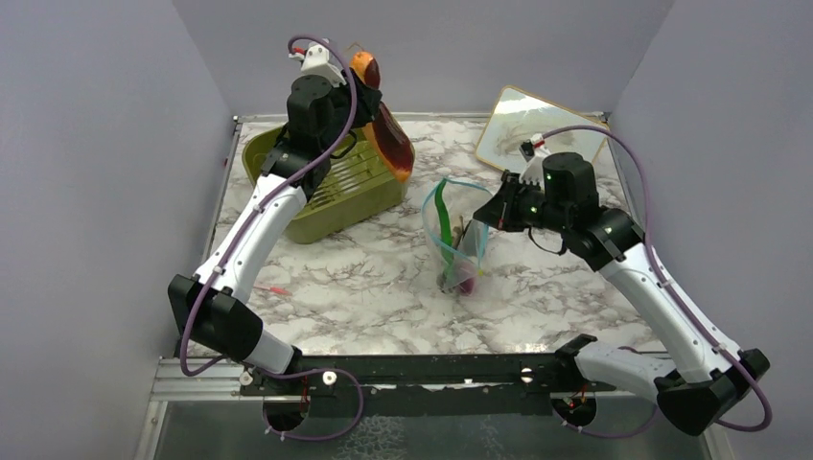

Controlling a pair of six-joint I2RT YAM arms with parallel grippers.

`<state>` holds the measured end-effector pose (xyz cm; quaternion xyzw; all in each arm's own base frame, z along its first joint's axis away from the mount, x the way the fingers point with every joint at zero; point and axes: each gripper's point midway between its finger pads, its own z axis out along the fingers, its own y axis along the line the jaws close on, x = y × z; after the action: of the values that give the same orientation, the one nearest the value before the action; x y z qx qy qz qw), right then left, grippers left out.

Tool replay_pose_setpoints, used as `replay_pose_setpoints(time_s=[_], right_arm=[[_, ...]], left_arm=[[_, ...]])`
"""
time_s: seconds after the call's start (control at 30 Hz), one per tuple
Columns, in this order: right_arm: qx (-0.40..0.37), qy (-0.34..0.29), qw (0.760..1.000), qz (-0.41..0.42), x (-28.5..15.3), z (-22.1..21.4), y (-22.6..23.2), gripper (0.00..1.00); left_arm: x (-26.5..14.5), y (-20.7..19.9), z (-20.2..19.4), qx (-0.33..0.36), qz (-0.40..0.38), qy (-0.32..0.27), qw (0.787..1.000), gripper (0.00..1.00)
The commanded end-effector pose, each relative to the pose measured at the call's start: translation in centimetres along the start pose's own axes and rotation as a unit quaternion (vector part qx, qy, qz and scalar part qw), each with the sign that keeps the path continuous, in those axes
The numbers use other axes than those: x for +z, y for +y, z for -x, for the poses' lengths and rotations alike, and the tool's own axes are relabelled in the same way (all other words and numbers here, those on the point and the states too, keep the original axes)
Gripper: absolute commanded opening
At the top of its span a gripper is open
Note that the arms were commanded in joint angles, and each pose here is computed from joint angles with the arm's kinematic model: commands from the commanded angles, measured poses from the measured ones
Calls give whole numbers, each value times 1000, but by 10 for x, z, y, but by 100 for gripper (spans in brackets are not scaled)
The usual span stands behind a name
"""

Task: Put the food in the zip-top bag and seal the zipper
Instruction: Pick up the fake food from the bin.

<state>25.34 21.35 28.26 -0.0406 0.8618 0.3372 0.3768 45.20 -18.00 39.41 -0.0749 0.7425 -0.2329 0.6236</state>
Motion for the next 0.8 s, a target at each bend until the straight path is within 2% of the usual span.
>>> replay_pose_setpoints(time_s=[0.0,0.1,0.3,0.53,0.77], right_arm=[[9,-62,996,55,-23,20,25,1],[31,-52,996,70,-27,6,25,1],[60,-27,994,84,-23,-20,19,1],[75,-24,991,112,-26,-15,33,1],[75,-26,987,141,-37,-14,45,1]], left_arm=[[-23,-79,18,-31,-213,-39,976,20],[-38,-104,4,-35,-282,-13,959,19],[-74,-133,-9,-10,-374,0,928,19],[-115,-153,-19,8,-468,6,884,19],[-134,-158,-33,16,-495,3,869,21]])
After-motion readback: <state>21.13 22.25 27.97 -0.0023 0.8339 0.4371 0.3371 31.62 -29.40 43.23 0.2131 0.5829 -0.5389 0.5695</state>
